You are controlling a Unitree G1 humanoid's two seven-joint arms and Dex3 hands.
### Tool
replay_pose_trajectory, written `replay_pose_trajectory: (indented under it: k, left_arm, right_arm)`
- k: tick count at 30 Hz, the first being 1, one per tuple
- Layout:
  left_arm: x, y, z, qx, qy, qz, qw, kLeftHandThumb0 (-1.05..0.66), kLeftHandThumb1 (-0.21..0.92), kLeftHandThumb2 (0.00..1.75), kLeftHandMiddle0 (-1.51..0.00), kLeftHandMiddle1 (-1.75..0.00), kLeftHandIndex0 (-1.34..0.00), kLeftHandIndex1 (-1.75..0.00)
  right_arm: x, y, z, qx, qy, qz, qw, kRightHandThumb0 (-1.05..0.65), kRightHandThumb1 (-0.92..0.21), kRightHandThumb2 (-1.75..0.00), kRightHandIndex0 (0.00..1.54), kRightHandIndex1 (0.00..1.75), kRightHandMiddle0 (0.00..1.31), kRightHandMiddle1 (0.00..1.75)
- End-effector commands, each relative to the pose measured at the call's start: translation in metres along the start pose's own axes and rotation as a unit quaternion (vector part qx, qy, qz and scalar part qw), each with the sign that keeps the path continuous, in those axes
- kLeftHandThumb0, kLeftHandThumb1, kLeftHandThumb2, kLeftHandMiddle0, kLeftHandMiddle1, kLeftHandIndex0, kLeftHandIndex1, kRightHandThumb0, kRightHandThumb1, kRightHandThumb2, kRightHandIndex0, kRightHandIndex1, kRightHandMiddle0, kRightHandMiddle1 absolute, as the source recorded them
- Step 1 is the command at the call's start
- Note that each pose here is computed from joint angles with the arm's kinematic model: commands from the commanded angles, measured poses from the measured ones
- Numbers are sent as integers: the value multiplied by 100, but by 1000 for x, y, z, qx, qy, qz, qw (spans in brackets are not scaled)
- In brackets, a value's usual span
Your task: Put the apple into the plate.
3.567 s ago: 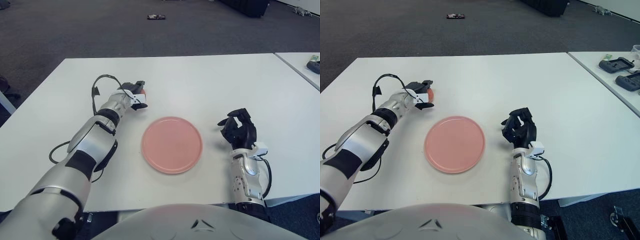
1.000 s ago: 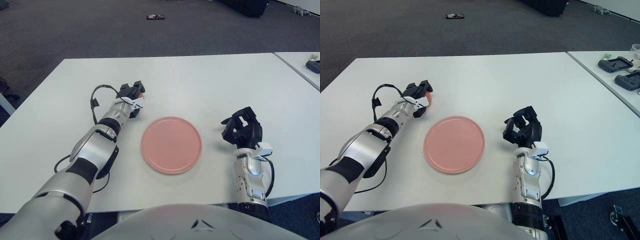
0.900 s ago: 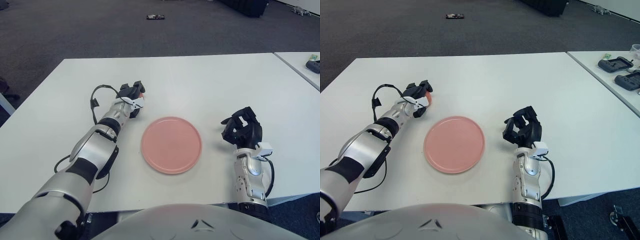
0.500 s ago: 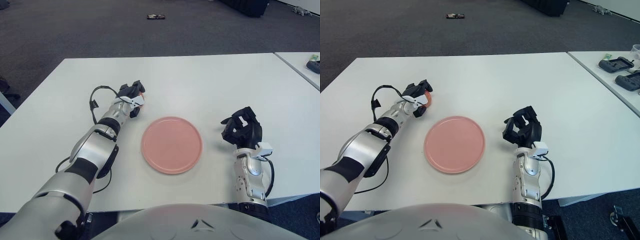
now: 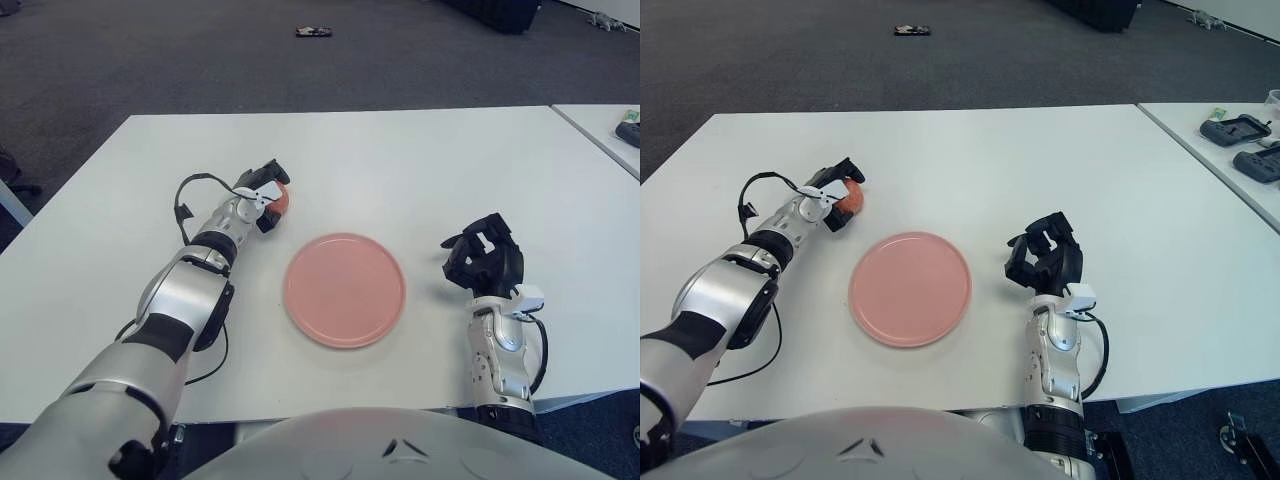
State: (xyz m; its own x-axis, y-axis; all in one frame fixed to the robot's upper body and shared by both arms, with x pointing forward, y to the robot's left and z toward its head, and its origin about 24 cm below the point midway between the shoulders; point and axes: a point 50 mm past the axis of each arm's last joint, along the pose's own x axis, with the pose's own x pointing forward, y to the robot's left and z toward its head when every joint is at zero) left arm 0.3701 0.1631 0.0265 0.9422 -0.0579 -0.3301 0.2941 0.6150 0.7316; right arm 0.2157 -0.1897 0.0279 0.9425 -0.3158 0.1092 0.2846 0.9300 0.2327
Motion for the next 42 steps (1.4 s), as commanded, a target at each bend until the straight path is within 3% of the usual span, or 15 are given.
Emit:
replay_pose_trajectory:
  k: [1, 22, 28, 35, 42]
  left_arm:
    - [2, 12, 6, -18, -19, 7, 1000, 0, -10, 175, -97, -161, -70, -175]
    - [-4, 47, 45, -33, -176, 52, 982, 0, -8, 171, -97, -157, -68, -175]
    - [-12, 48, 54, -28, -233, 67, 970, 0, -7, 170, -96, -158, -67, -175]
    - [-18, 45, 59, -27, -261, 67, 963, 0, -8, 172, -95, -161, -68, -175]
    - [-34, 43, 69, -28, -321, 47, 946, 0, -8, 172, -96, -160, -68, -175]
  right_arm:
    - [3, 2, 0, 2, -1, 0, 1000, -1, -23, -134, 71, 149, 55, 175]
    - [4, 4, -1, 9, 7, -3, 1000, -1, -25, -132, 70, 150, 53, 175]
    - [3, 4, -1, 15, 8, -3, 1000, -1, -25, -131, 70, 149, 53, 175]
    - [3, 5, -1, 21, 10, -4, 1000, -1, -28, -128, 68, 147, 52, 175]
    - [2, 6, -1, 19, 9, -2, 1000, -1, -29, -127, 68, 148, 50, 175]
